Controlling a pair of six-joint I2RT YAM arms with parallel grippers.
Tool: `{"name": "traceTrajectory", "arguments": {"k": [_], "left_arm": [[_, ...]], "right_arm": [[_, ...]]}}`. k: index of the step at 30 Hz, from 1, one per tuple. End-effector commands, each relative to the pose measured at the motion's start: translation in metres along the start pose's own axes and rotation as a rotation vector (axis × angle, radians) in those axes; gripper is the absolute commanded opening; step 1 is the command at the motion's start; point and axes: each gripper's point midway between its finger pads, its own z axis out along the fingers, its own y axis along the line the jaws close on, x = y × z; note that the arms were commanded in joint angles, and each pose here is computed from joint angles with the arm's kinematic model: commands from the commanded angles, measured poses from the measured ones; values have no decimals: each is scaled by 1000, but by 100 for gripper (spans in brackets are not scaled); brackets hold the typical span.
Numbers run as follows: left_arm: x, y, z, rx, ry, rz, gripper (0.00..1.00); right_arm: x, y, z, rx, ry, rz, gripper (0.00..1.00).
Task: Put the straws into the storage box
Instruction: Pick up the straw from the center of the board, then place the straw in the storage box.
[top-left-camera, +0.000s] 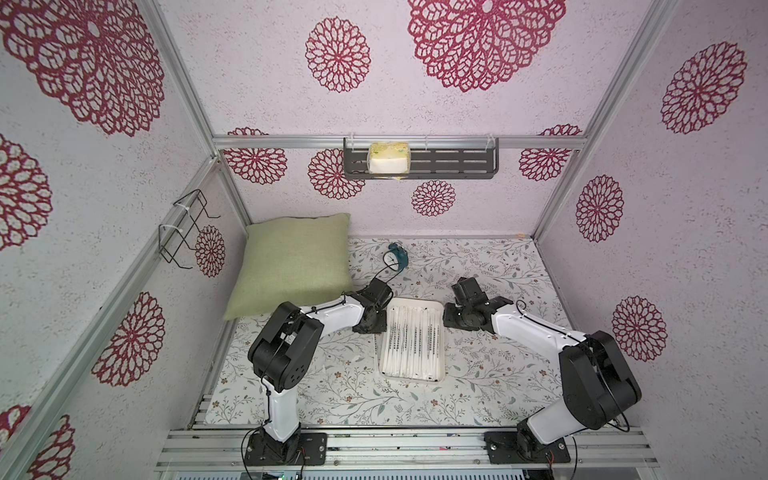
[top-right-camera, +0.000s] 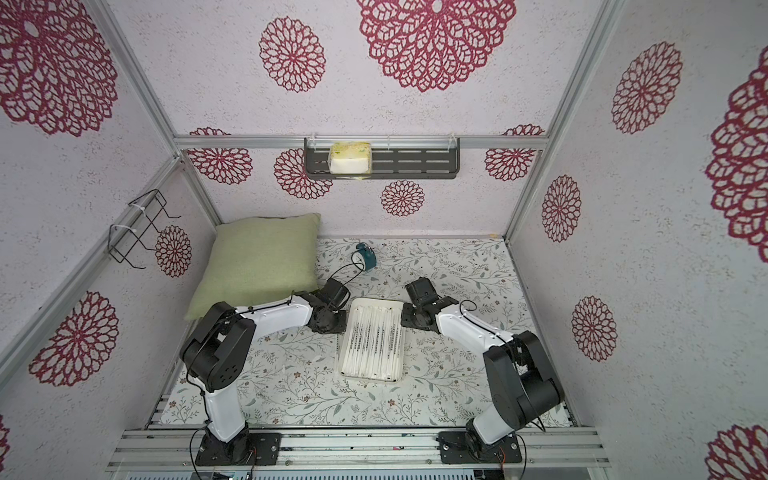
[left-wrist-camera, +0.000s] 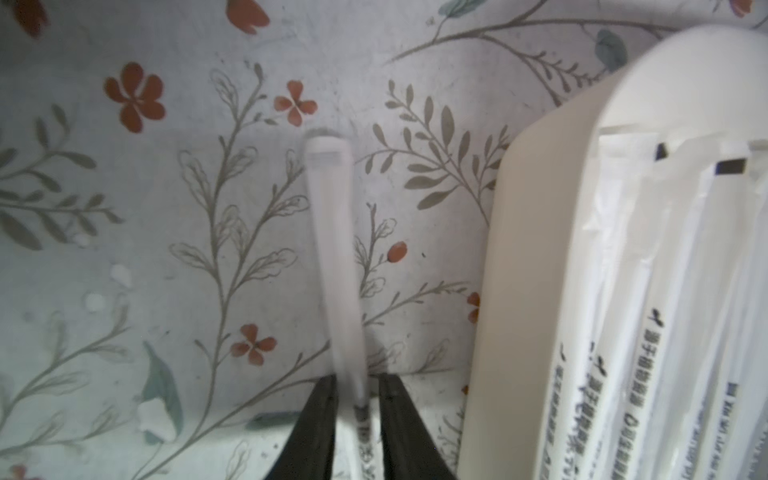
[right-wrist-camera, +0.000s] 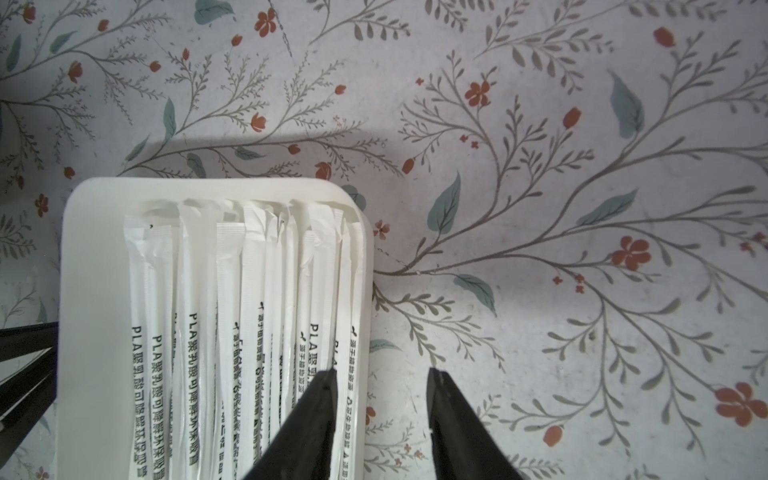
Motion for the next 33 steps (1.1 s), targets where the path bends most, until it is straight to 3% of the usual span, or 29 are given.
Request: {"name": "traceTrajectory", "arguments": {"k": [1, 5, 10, 12, 15, 18, 23, 25, 30, 33], "left_arm": [[15, 14, -4, -104, 27, 51, 13], [7, 23, -31, -135, -18, 40, 5], [-19, 29, -100, -149, -157, -22, 3], [-29, 0, -121, -34, -222, -40, 2], [-36, -76, -134, 207, -250, -21, 4], [-39, -132, -123, 369, -220, -29, 4], [-35, -179, -81, 419, -157, -16, 5], [-23, -184, -52, 384, -110, -5, 5], [-8, -177, -21, 333, -64, -1, 7], [-3, -176, -15, 329, -41, 8, 18]], "right_arm": [[-10, 4, -11, -12, -36, 3, 42], [-10, 6, -10, -17, -36, -4, 42], [-11, 6, -12, -18, -38, -9, 42], [-11, 4, -11, -16, -38, -6, 42], [-12, 1, -8, -11, -36, 0, 42], [-14, -2, -9, -12, -40, 13, 42], [-17, -9, -16, -9, -54, 26, 42], [-15, -11, -17, -10, -52, 27, 42], [-8, -15, -16, -11, -46, 27, 42], [-4, -13, -12, -24, -33, 31, 42]]}}
